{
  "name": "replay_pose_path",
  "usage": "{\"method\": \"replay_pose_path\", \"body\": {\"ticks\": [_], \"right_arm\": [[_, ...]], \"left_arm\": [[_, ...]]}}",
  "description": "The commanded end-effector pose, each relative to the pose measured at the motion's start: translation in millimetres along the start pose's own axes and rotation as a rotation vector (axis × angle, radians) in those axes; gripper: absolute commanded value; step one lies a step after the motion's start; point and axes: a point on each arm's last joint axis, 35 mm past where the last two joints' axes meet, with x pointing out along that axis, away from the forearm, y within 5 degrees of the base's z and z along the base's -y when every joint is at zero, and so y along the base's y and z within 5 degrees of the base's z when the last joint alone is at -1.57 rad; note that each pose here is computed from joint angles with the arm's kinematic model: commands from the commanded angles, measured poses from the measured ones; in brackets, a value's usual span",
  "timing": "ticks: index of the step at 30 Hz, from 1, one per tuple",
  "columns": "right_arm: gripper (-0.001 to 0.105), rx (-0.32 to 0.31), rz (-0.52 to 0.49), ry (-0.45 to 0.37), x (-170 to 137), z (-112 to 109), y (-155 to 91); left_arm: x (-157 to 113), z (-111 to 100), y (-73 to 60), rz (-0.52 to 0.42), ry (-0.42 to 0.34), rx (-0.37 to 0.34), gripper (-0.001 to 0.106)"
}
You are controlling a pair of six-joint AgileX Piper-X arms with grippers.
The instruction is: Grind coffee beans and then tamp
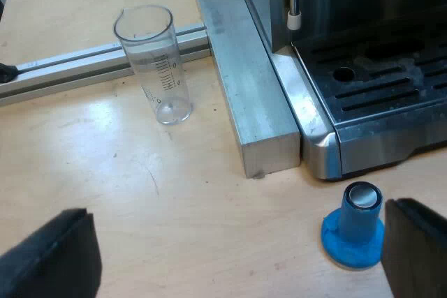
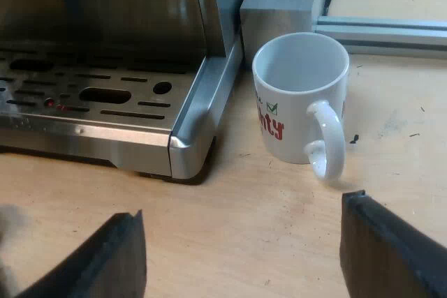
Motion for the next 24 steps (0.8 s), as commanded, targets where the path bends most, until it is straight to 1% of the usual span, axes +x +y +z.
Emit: {"method": "replay_pose_path", "body": {"ticks": [1,24], "right_arm": [[0.061,-0.002,0.006,-0.002,1.6,2.4,-1.1],[0.061,-0.002,-0.002,0.001,1.6,2.3,-1.4]], "left_arm": [[1.3,3.3,0.3,0.013,-0.01,-0.007,0.083],[1.3,3.3,0.3,0.013,-0.01,-0.007,0.083]]}}
